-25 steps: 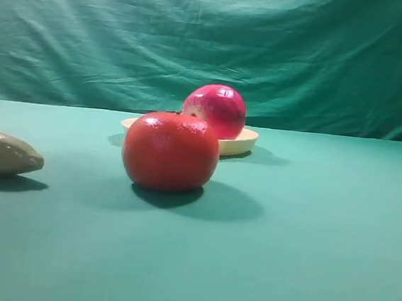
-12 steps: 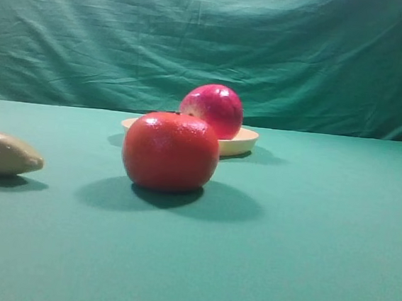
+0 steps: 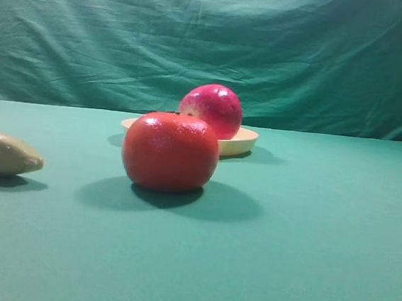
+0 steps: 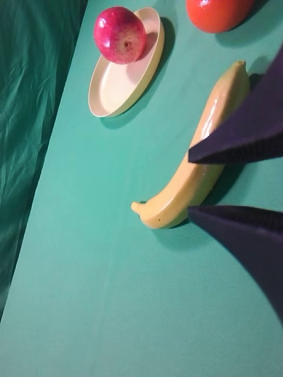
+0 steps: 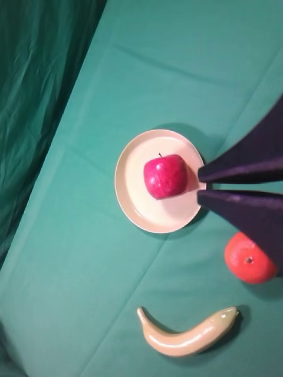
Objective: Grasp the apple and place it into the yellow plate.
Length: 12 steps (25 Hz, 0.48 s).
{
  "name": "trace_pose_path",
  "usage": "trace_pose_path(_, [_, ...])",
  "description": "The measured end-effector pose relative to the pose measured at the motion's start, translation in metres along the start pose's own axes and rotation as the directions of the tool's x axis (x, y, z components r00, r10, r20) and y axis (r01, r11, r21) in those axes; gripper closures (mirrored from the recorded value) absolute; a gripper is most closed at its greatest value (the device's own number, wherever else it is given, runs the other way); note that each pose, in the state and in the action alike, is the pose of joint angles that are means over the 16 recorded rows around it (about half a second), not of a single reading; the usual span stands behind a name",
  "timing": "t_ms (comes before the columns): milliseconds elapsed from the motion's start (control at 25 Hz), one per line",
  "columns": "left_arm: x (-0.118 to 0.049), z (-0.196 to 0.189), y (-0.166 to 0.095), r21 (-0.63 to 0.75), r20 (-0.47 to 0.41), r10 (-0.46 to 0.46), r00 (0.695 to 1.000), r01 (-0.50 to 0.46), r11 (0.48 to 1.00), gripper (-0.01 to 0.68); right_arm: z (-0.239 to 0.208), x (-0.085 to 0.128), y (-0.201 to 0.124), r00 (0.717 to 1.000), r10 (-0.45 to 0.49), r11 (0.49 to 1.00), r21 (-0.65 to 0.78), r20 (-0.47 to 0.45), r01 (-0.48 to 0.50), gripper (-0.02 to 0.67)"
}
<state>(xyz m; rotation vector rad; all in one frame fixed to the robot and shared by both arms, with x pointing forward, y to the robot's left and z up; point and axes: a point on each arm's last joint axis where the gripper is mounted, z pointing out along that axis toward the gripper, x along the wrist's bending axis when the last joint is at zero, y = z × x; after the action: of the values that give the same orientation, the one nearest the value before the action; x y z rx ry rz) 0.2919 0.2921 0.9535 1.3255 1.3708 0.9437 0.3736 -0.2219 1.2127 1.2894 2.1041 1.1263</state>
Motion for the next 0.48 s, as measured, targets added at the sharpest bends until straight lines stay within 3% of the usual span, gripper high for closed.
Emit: trace_pose_path(480, [0.0, 0.0, 0.0, 0.0, 0.0, 0.0, 1.0, 0.0, 1.0, 0.516, -0.034, -0.017, -0.066, 0.978, 0.125, 0.992, -0.024, 0.165, -0.122, 0.649])
